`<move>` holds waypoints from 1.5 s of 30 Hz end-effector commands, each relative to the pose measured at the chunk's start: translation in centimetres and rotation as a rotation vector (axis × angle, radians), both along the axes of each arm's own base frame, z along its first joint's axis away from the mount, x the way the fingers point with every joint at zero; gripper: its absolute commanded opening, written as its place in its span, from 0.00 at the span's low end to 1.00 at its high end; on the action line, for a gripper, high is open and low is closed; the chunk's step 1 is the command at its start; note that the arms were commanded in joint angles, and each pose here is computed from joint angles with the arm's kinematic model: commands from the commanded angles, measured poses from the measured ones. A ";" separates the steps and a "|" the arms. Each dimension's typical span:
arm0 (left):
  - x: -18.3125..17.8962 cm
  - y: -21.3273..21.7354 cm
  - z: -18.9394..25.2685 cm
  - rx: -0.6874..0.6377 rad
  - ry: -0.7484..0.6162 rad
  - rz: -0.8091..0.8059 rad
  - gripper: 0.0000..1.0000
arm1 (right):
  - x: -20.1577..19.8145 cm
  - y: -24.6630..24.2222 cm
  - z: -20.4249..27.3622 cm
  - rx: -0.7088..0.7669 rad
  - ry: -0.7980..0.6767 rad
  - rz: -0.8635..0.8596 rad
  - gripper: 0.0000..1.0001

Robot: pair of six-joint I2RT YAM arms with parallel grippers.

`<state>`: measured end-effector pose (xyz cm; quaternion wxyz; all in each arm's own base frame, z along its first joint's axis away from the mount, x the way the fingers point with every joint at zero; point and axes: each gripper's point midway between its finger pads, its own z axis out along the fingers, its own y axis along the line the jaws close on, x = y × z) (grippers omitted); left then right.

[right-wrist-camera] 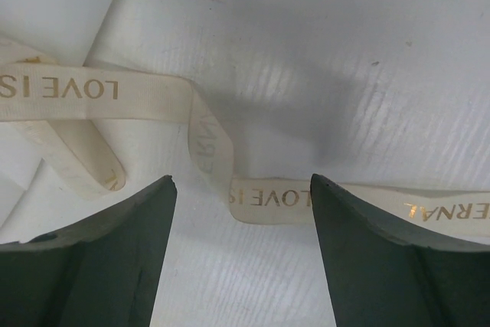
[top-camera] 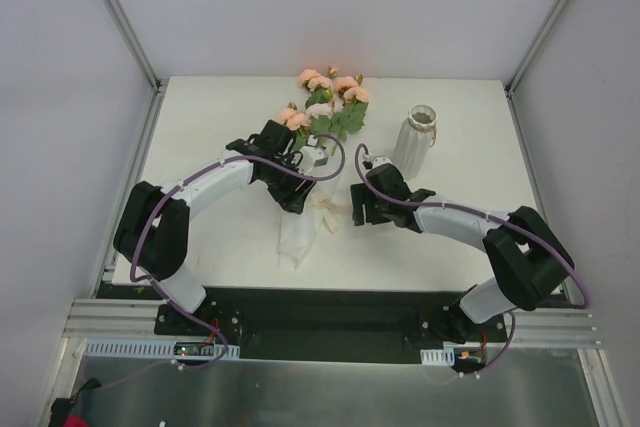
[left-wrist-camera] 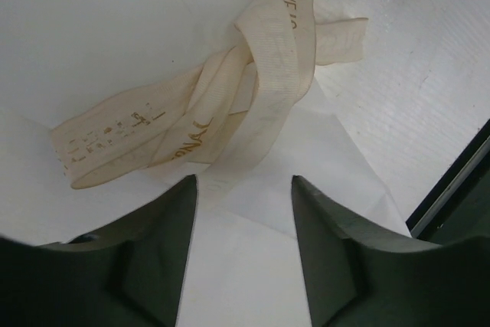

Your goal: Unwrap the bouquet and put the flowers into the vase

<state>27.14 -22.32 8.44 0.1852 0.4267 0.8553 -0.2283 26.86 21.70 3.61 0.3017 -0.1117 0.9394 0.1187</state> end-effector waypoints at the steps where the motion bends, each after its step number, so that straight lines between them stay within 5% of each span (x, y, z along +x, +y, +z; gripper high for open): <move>1: 0.7 -0.9 0.3 0.002 -0.038 -0.025 0.45 | 0.4 1.1 -0.3 0.042 0.008 0.015 0.72; 16: 2.1 -1.8 -1.0 0.031 -0.082 -0.065 0.47 | -0.2 1.2 -1.0 0.060 0.037 0.025 0.64; 18: 2.3 -1.7 -1.0 0.038 -0.090 -0.064 0.41 | -0.1 1.4 -1.1 0.060 0.042 0.026 0.63; 22: 2.7 -1.3 -0.2 0.048 -0.129 -0.047 0.02 | 0.2 1.7 -1.1 0.061 0.045 0.033 0.58; 23: 2.7 -1.2 -0.1 0.050 -0.134 -0.042 0.00 | 0.2 1.8 -1.1 0.061 0.045 0.037 0.56; 29: 2.6 -1.0 2.7 0.019 -0.193 -0.010 0.00 | 0.2 1.6 -0.9 0.059 0.035 0.032 0.34; 34: 2.7 -0.3 5.9 -0.007 -0.247 0.044 0.00 | 0.7 0.4 1.4 0.039 -0.040 -0.004 0.01; 45: 5.6 9.8 9.4 0.023 -0.253 0.360 0.00 | 1.5 -7.3 7.8 -0.026 -0.182 -0.233 0.01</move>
